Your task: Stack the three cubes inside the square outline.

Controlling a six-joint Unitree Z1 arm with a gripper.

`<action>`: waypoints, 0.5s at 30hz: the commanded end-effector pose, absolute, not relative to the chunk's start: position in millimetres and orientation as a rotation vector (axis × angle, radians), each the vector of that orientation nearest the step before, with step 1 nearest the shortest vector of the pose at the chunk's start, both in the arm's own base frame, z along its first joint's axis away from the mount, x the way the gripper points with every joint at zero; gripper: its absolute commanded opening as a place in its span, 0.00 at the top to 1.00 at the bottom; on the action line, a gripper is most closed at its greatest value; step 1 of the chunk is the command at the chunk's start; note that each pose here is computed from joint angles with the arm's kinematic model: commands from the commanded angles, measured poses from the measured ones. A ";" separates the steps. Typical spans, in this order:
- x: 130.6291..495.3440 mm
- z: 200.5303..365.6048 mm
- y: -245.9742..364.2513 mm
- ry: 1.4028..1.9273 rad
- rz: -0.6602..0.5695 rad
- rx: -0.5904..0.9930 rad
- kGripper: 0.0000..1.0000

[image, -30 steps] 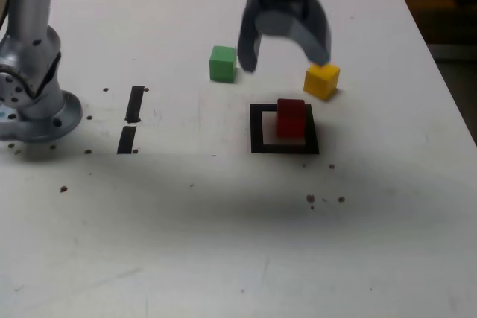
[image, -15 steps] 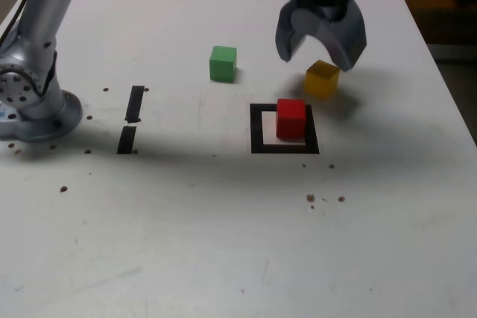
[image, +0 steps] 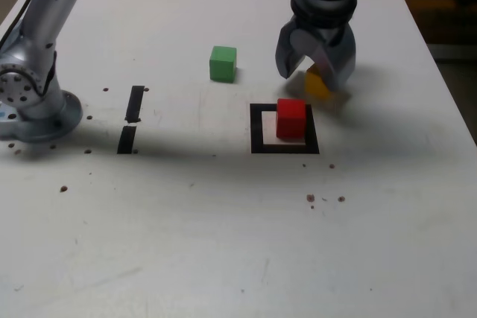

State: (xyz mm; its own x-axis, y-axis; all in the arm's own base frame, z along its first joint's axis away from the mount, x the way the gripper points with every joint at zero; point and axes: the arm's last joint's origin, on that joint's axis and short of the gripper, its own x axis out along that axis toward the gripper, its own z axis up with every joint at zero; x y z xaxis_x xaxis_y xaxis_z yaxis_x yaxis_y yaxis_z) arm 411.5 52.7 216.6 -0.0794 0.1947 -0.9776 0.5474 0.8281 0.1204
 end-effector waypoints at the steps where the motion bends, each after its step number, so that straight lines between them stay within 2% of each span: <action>1: 414.2 214.0 53.1 1.650 -0.323 0.586 0.55; 7: 417.7 215.7 53.0 1.632 -0.324 0.579 0.73; 12: 415.7 221.2 52.7 1.628 -0.315 0.572 0.76; 15: 410.1 232.6 52.1 1.626 -0.291 0.557 0.77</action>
State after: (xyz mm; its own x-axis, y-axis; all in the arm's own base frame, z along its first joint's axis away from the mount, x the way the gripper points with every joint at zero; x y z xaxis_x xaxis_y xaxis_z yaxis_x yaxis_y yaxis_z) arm 413.9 52.1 218.6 -0.0776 0.1796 -0.9807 0.5265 0.8427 0.1126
